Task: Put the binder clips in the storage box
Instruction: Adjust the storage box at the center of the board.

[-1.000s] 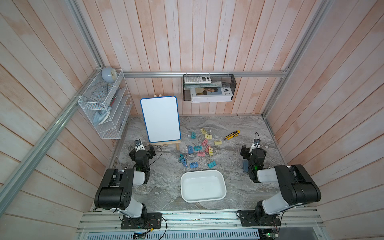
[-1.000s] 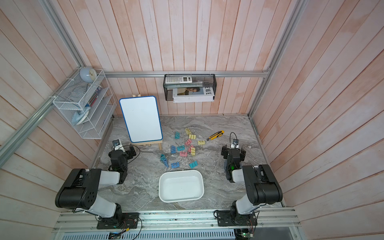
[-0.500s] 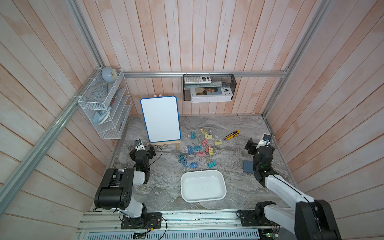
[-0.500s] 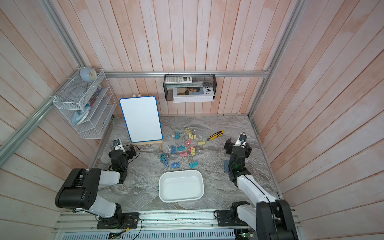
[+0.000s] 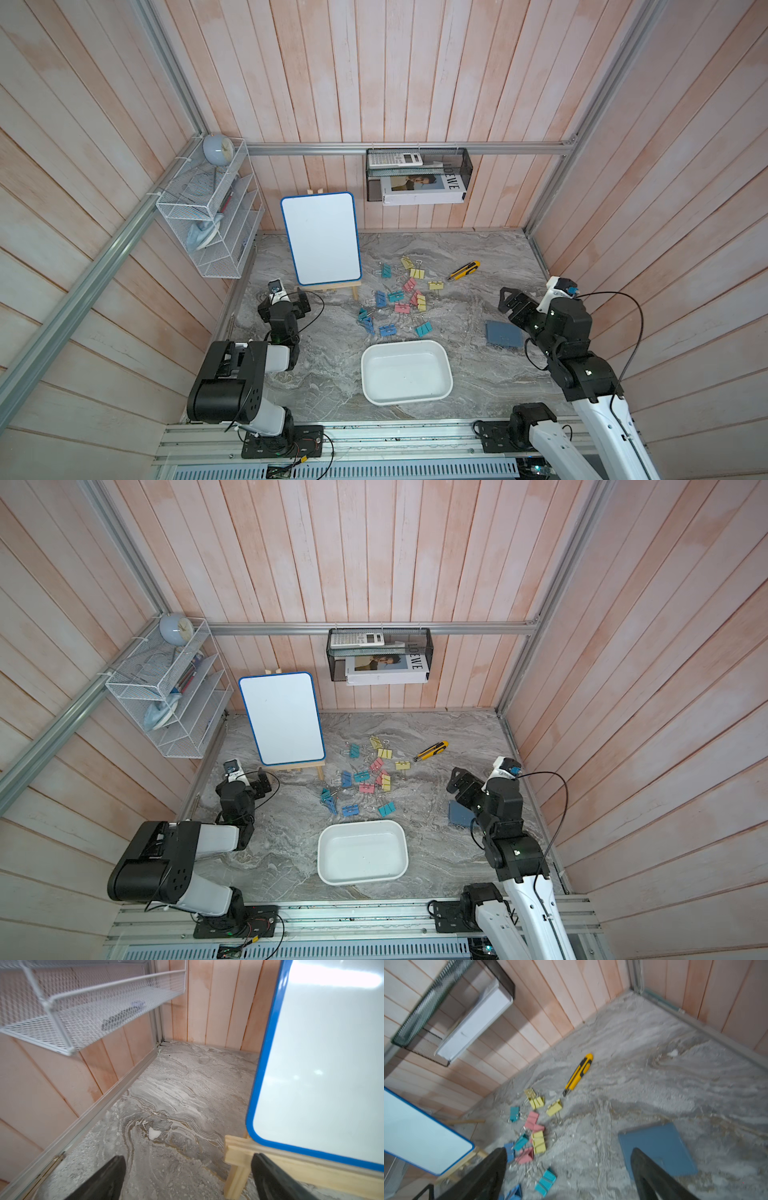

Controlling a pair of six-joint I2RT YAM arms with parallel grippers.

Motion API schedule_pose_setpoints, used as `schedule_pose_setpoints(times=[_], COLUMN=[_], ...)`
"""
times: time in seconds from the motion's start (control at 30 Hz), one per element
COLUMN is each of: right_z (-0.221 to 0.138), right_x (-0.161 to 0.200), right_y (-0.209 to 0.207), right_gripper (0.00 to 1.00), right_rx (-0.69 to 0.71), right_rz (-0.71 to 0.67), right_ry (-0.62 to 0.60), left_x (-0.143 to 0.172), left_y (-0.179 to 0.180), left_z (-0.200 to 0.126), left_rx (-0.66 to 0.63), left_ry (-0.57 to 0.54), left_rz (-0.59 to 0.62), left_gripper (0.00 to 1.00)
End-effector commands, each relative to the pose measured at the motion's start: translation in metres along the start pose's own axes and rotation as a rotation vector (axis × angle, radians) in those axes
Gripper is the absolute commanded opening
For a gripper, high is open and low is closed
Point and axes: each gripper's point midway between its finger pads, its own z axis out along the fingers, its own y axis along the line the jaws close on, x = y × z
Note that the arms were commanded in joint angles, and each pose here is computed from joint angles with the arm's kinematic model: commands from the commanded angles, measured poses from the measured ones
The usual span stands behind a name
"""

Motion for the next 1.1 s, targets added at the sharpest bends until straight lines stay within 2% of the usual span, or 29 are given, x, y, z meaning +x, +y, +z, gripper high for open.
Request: schedule_pose_setpoints(times=[0.0, 0.13, 0.2, 0.27, 0.37, 0.47, 0.53, 0.67, 0.77, 0.87, 0.97, 1.07], right_z=[-0.001, 0.006, 0.008, 0.011, 0.015, 0.020, 0.024, 0.028, 0.028, 0.026, 0.022, 0.019], right_x=[0.069, 0.124, 0.146, 0.164, 0.184, 0.196, 0.204, 0.219, 0.227, 0.231, 0.235, 0.242], right_y=[-0.003, 0.001, 0.000, -0.005, -0.005, -0.003, 0.001, 0.008, 0.012, 0.014, 0.014, 0.015], right_gripper=[0.97, 0.96, 0.97, 0.97, 0.97, 0.87, 0.77, 0.54, 0.46, 0.32, 0.25, 0.24], right_rx=[0.014, 0.082, 0.128, 0.179, 0.210, 0.217, 0.201, 0.175, 0.181, 0.198, 0.217, 0.223], right_rz=[0.037, -0.126, -0.217, -0.297, -0.402, -0.463, -0.480, -0.507, -0.528, -0.542, -0.541, -0.528], right_ry=[0.303, 0.452, 0.504, 0.552, 0.599, 0.604, 0.607, 0.615, 0.615, 0.616, 0.628, 0.630], left_x=[-0.042, -0.081, -0.093, -0.093, -0.080, -0.053, -0.039, -0.023, -0.015, -0.009, -0.012, -0.019], left_y=[0.004, -0.035, -0.068, -0.107, -0.153, -0.177, -0.183, -0.181, -0.172, -0.155, -0.145, -0.138], left_z=[-0.033, -0.073, -0.089, -0.103, -0.112, -0.102, -0.095, -0.089, -0.088, -0.086, -0.087, -0.088], left_rx=[-0.004, 0.236, 0.363, 0.461, 0.525, 0.536, 0.530, 0.500, 0.468, 0.396, 0.364, 0.352], left_ry=[-0.118, -0.047, -0.011, 0.054, 0.140, 0.244, 0.287, 0.317, 0.314, 0.303, 0.277, 0.243], left_rz=[-0.063, -0.302, -0.347, -0.277, -0.104, 0.040, 0.078, 0.068, 0.056, 0.057, 0.043, 0.021], left_gripper=[1.00, 1.00, 1.00, 1.00, 1.00, 1.00, 1.00, 1.00, 1.00, 1.00, 1.00, 1.00])
